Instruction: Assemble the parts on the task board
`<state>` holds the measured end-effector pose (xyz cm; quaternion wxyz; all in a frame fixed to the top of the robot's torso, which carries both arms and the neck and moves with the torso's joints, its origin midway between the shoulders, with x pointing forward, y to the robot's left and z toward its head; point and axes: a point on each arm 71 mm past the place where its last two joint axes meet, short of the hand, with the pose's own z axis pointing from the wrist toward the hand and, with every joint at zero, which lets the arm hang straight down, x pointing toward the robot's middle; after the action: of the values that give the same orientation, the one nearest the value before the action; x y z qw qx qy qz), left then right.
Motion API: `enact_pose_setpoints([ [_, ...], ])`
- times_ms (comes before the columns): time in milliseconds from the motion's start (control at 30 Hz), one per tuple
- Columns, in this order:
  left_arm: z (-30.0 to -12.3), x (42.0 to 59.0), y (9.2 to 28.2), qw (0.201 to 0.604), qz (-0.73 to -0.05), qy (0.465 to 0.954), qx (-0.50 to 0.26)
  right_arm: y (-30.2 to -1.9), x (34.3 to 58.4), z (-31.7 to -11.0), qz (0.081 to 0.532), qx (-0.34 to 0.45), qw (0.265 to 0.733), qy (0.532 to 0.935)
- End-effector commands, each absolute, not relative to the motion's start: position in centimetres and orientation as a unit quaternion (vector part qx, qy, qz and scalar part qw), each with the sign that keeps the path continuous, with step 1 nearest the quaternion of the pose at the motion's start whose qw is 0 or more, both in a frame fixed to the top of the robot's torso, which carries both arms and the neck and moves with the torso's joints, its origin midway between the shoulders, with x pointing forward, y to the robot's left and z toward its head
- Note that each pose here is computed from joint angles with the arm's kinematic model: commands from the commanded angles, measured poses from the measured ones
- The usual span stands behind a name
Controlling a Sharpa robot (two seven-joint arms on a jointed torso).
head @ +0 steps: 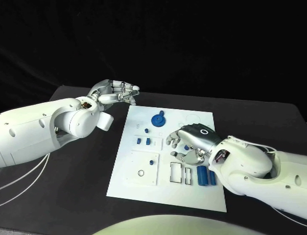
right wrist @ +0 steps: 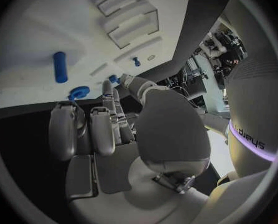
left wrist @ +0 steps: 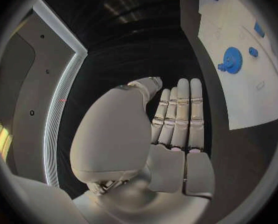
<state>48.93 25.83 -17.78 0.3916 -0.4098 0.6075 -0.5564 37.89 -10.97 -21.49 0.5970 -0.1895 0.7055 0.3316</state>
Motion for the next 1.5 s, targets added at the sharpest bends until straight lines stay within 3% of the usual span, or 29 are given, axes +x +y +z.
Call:
enact_pose_setpoints([
  [33, -17.7, 48.9, 25.6, 0.385, -0.563, 0.608, -0.406, -12.4, 38.6, -21.1, 0.320, -0.173, 0.586, 0.724],
  [400, -17.7, 48.9, 25.7, 0.385, -0.564, 0.608, -0.406, -16.0, 40.2, -21.4, 0.259, -0.195, 0.563, 0.761],
  [1500, -17.8, 48.9, 25.7, 0.384, -0.563, 0.609, -0.406, -14.9, 41.1, -22.9, 0.255, -0.198, 0.564, 0.760],
])
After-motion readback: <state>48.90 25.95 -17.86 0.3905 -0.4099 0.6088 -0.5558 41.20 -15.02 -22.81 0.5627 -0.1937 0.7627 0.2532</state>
